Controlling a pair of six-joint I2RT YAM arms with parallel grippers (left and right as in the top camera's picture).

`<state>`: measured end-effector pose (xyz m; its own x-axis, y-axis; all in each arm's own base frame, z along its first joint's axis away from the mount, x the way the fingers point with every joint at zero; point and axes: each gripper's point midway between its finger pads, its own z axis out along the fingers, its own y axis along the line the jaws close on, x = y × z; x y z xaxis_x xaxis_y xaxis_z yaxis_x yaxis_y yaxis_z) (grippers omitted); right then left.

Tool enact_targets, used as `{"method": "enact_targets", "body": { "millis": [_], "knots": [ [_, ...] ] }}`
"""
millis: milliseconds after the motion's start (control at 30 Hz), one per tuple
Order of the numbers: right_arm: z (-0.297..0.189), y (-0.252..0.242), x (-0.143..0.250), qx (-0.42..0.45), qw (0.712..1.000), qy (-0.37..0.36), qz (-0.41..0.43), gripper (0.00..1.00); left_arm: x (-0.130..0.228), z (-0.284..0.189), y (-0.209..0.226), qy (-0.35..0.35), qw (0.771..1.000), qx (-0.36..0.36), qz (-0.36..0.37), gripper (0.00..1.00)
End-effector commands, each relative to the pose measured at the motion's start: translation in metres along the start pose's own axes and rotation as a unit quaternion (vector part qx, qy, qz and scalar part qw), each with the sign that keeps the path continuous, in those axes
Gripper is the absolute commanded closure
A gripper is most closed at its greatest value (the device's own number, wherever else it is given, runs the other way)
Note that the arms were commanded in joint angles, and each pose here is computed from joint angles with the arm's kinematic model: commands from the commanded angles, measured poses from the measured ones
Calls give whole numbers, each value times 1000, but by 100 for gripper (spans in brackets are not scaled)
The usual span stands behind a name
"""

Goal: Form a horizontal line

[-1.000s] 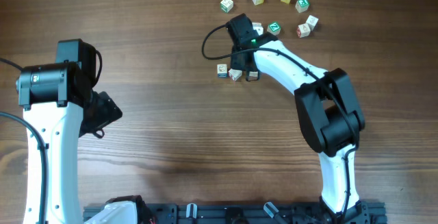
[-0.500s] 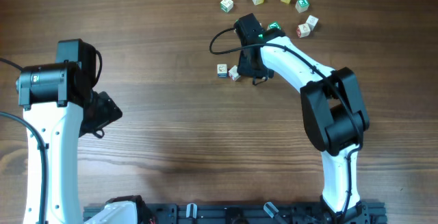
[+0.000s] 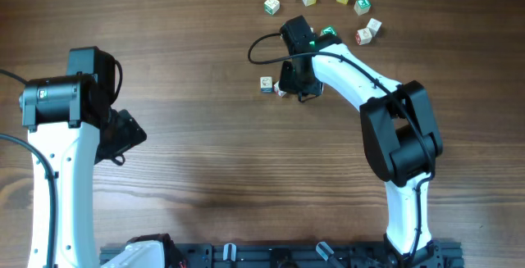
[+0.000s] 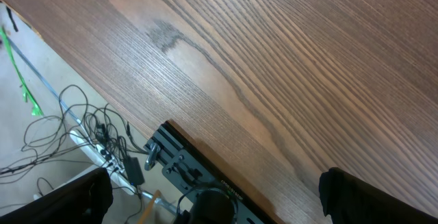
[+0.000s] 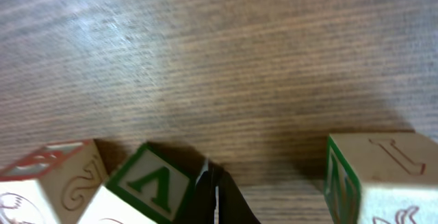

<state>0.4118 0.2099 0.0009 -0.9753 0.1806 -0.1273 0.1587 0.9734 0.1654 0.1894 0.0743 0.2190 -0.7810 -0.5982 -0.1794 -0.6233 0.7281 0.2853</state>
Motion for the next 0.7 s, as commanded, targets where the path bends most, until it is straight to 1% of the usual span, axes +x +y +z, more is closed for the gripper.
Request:
{"method": "enact_targets", "body": {
  "millis": [0, 333, 467, 667],
  "knots": [
    [-1, 4, -6, -5, 1000, -13, 7, 95, 0, -1, 5, -7, 1000, -3, -5, 0],
    [-2, 5, -12, -5, 1000, -27, 9, 95, 0, -1, 5, -7, 1000, -3, -5, 0],
    [-2, 12, -15, -20, 999, -32, -18, 95, 0, -1, 5, -7, 1000, -3, -5, 0],
    [-3, 16, -20, -30, 998, -41, -35, 95, 0, -1, 5, -7, 1000, -3, -5, 0]
  ]
}}
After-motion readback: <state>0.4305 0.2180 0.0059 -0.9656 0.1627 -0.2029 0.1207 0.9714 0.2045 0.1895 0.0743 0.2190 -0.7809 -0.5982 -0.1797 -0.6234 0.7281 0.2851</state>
